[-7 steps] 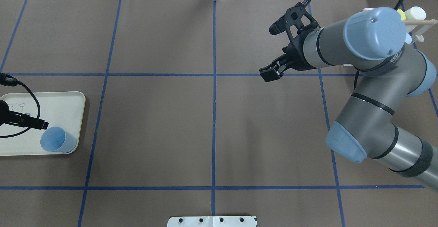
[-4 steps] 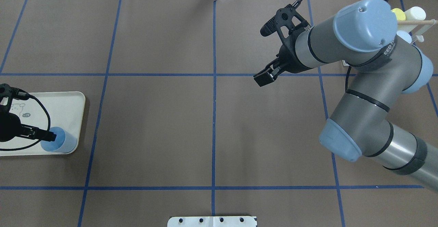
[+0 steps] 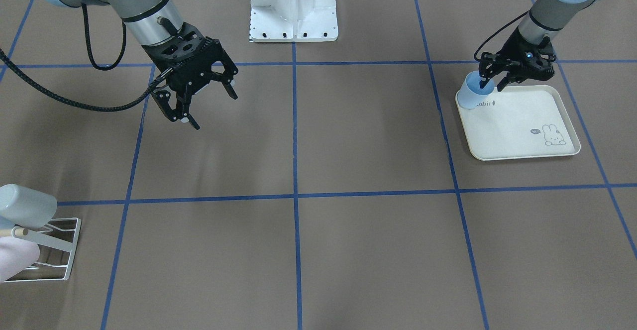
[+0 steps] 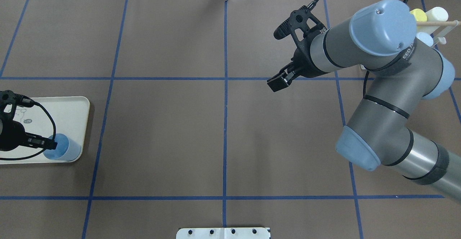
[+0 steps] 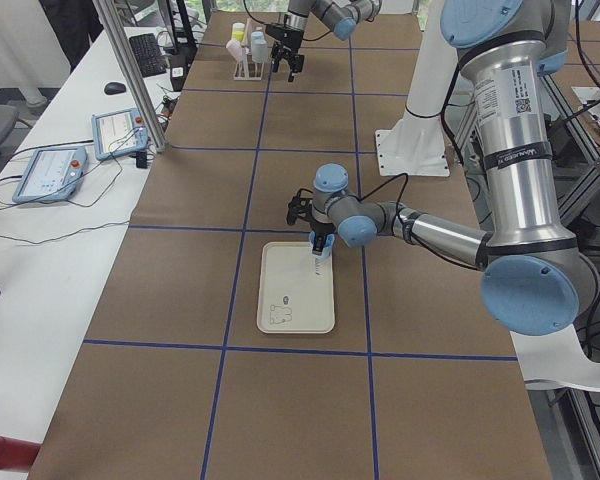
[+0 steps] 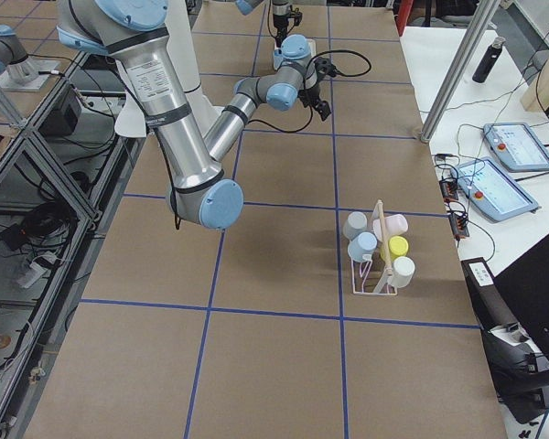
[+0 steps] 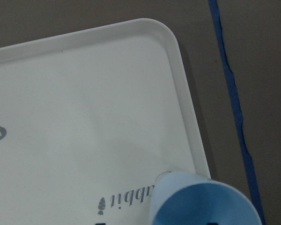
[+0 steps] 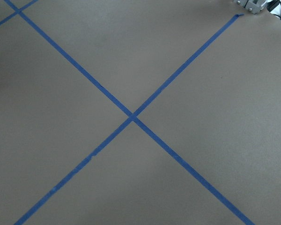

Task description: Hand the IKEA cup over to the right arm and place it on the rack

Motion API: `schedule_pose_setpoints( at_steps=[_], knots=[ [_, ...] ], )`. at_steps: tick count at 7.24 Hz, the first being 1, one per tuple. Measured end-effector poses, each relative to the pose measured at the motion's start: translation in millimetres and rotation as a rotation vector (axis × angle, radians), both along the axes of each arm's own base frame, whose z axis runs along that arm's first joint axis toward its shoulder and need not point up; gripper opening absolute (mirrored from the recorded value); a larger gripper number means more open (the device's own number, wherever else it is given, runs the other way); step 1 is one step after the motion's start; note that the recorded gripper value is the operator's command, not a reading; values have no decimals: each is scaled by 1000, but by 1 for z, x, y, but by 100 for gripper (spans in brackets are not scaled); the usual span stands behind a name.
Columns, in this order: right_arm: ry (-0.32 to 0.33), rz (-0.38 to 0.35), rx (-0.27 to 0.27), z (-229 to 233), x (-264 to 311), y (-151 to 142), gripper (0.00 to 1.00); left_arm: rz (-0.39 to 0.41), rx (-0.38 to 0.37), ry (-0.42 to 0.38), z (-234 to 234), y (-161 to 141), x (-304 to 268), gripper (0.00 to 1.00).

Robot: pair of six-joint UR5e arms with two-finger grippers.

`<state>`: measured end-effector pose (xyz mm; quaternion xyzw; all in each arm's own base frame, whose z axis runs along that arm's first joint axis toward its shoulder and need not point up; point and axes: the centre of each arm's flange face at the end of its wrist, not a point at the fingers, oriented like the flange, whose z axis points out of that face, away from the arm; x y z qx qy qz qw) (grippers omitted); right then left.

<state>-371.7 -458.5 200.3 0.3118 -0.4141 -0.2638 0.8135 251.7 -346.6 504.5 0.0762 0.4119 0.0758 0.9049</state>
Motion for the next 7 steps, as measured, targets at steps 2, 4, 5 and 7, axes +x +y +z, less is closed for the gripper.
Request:
schedule_pose_setpoints(
  at_steps=[2,4,5,7],
  knots=[
    [2,-3,-1,1,-2,1,100,2,1,4,-2,0,0,0],
    [3,-6,0,1,-5,2,100,5,2,33,-16,2,-9,0],
    [3,-7,2,1,-6,2,100,-14,-6,60,-25,-5,-25,0],
    [-12,-1,32,-2,-14,7,100,-86,-42,141,-42,-31,-76,0]
  ],
)
